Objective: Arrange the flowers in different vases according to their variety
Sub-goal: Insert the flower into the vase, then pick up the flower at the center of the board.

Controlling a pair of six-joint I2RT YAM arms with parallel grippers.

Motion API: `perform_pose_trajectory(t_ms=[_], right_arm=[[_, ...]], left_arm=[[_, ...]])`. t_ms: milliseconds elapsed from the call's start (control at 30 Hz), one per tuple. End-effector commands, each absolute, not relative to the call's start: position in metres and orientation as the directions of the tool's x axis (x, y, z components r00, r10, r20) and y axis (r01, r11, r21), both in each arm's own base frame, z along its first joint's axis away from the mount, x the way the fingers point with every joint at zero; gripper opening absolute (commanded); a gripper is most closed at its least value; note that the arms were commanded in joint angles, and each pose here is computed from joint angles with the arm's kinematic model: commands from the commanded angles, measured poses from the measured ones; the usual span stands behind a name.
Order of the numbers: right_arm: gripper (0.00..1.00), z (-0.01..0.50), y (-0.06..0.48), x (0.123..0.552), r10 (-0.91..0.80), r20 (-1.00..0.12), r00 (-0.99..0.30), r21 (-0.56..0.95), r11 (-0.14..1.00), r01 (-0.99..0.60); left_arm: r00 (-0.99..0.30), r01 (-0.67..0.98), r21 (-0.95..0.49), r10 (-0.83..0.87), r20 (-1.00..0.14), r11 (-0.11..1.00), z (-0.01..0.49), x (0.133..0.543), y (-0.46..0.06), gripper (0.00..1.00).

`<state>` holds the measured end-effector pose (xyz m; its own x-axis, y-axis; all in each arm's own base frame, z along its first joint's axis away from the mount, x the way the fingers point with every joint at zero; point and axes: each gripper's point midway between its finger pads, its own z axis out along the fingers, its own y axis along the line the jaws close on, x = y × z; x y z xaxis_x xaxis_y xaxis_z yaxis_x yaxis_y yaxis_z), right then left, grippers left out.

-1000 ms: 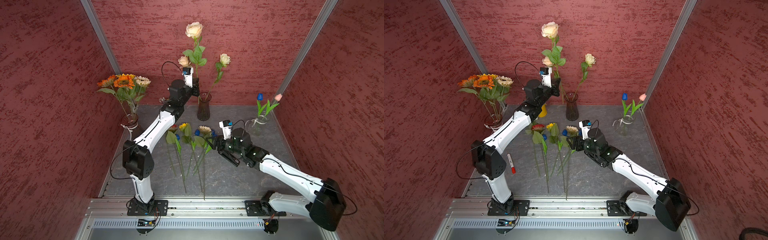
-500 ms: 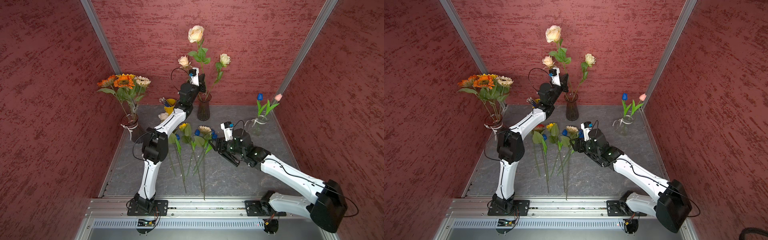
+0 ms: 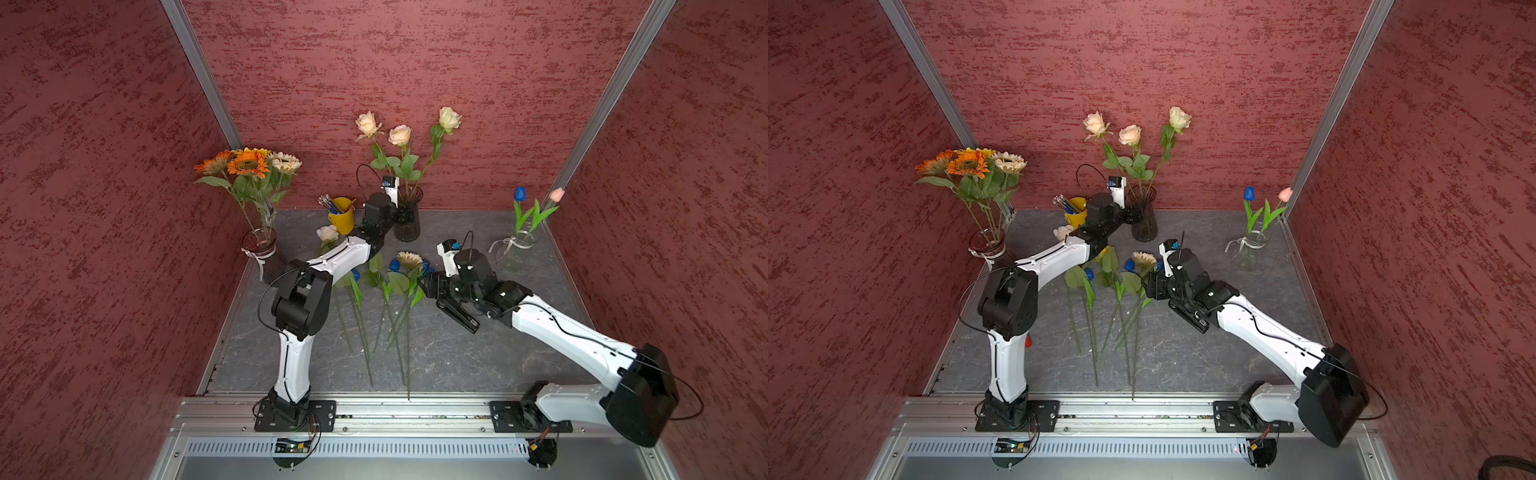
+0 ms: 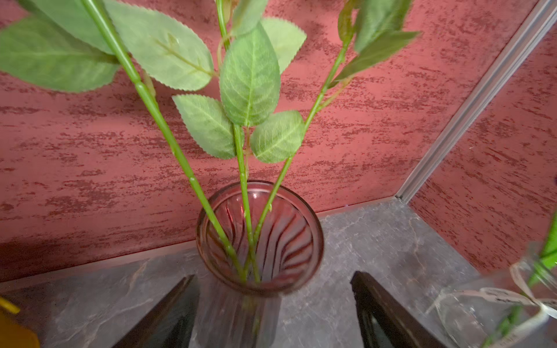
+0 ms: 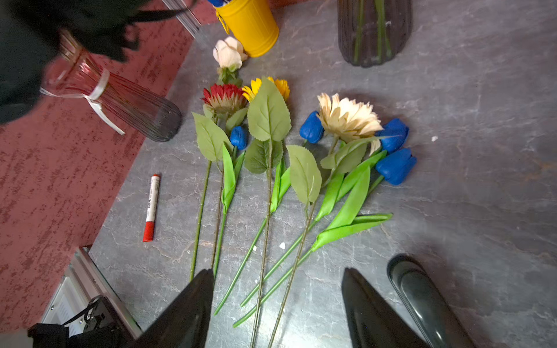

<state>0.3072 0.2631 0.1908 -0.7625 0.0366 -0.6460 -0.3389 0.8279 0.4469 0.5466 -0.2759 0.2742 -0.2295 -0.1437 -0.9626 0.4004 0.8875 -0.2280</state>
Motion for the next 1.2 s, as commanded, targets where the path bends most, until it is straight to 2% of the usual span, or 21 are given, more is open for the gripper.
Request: perform_pose_trajectory(t_ms=[0,267,500,667,1000,1167], right_arm=[[0.69,0.165,0.268,0.303,0.016,-0.564,-0.826,0.451,0.844,-0.291],[0.59,0.112,0.307,0.301,-0.050,-0.420,-0.906,0.508,0.814,-0.281],[0.53,0.085,0.324,0.305,-0.056,-0.362,-0.931,0.531,0.808,-0.255],[0.47,0.064,0.331,0.303,-0.065,-0.317,-0.946,0.536,0.811,-0.235],[0.46,0.050,0.328,0.279,-0.093,-0.264,-0.960,0.483,0.849,-0.215],[0.42,0.042,0.328,0.268,-0.077,-0.234,-0.969,0.486,0.854,-0.185]], left_arm=[[-0.152,0.398,-0.239,-0.193,-0.969,0.886,0.327,0.514,-0.259,0.86],[-0.244,0.350,-0.256,-0.176,-0.954,0.901,0.303,0.451,-0.226,0.87],[-0.375,0.288,-0.289,-0.170,-0.911,0.913,0.265,0.408,-0.201,0.88],[-0.480,0.313,-0.349,-0.170,-0.861,0.883,0.242,0.378,-0.201,0.89],[-0.558,0.300,-0.411,-0.191,-0.807,0.861,0.218,0.343,-0.196,0.93],[-0.600,0.297,-0.440,-0.192,-0.777,0.848,0.209,0.333,-0.200,0.94]])
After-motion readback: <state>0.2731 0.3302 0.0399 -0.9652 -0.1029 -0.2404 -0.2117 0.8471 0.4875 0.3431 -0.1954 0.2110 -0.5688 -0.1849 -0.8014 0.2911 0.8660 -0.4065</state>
